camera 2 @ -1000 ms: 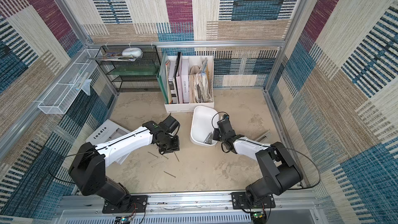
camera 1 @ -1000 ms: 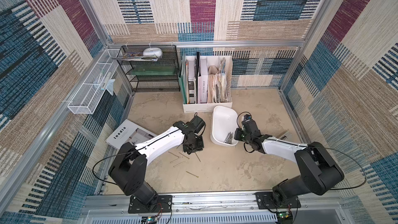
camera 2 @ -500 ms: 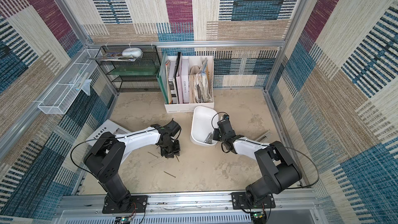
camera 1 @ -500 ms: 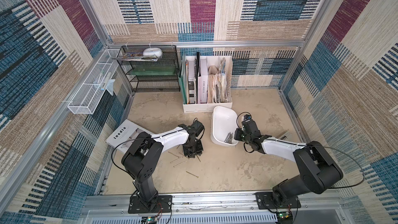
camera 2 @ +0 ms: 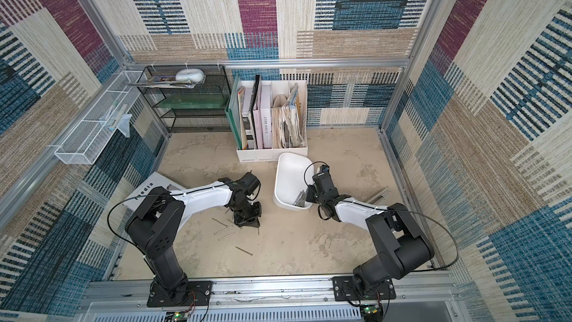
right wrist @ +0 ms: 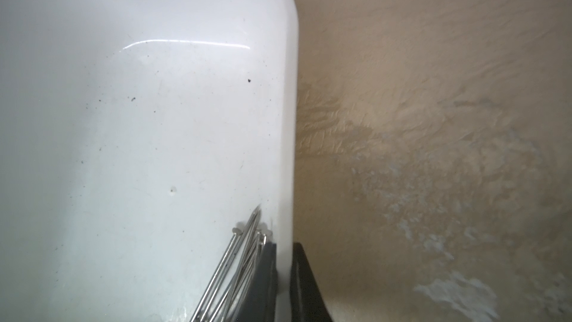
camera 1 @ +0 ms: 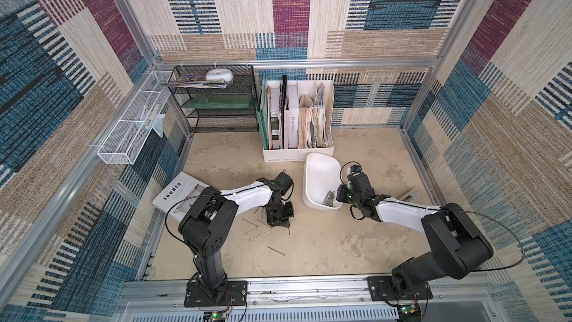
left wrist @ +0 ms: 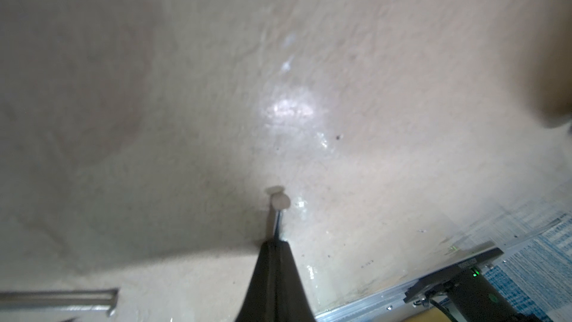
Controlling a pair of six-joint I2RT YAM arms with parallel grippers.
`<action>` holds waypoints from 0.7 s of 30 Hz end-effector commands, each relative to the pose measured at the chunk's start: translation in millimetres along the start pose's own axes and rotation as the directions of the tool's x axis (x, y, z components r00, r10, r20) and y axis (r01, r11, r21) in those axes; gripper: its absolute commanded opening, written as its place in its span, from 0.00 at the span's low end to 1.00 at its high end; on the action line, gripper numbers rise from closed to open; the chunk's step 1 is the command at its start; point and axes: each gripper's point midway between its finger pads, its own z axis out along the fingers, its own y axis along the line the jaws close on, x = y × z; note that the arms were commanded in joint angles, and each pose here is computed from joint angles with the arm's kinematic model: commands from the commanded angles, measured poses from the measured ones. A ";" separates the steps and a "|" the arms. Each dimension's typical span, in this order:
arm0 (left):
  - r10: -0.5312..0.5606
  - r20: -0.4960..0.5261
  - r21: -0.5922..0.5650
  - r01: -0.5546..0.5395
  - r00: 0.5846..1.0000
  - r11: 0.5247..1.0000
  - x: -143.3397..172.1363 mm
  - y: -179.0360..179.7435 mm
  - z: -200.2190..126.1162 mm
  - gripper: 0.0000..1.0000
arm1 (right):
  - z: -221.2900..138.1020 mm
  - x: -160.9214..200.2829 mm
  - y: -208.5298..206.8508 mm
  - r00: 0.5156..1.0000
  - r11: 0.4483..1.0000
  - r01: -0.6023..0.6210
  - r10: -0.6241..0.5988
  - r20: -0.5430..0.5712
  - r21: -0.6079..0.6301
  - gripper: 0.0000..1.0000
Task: Put the nails on the desktop into the storage box
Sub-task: Pick up the nail from the center of the board, then place the nail in the storage box.
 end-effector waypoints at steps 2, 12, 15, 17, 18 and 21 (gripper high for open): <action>0.097 0.061 -0.134 -0.088 0.993 0.987 -4.9 17.3 -24.7 0.00 | -0.9 16.5 -10.4 0.997 0.999 0.034 -0.032 -0.064 0.038 0.00; 0.268 0.189 -0.173 -0.237 0.945 0.956 0.4 -9.7 -131.9 0.00 | -1.3 15.5 -10.2 0.997 0.999 0.035 -0.032 -0.063 0.041 0.00; 0.313 0.228 -0.145 -0.285 0.922 0.947 -2.0 -36.8 -158.7 0.00 | -1.4 15.0 -10.2 0.998 0.999 0.033 -0.031 -0.062 0.042 0.00; 0.349 0.248 -0.130 -0.326 0.904 0.936 -5.9 -60.6 -173.3 0.00 | -1.0 13.5 -9.1 0.998 0.999 0.032 -0.029 -0.060 0.042 0.00; 0.367 0.259 -0.131 -0.344 0.893 0.930 -8.6 -72.6 -180.1 0.00 | -0.6 13.1 -9.3 0.998 0.999 0.032 -0.030 -0.059 0.044 0.00; 0.411 0.279 -0.111 -0.395 0.868 0.912 -14.3 -109.7 -190.3 0.00 | -0.2 13.0 -10.8 0.998 0.998 0.030 -0.027 -0.055 0.054 0.00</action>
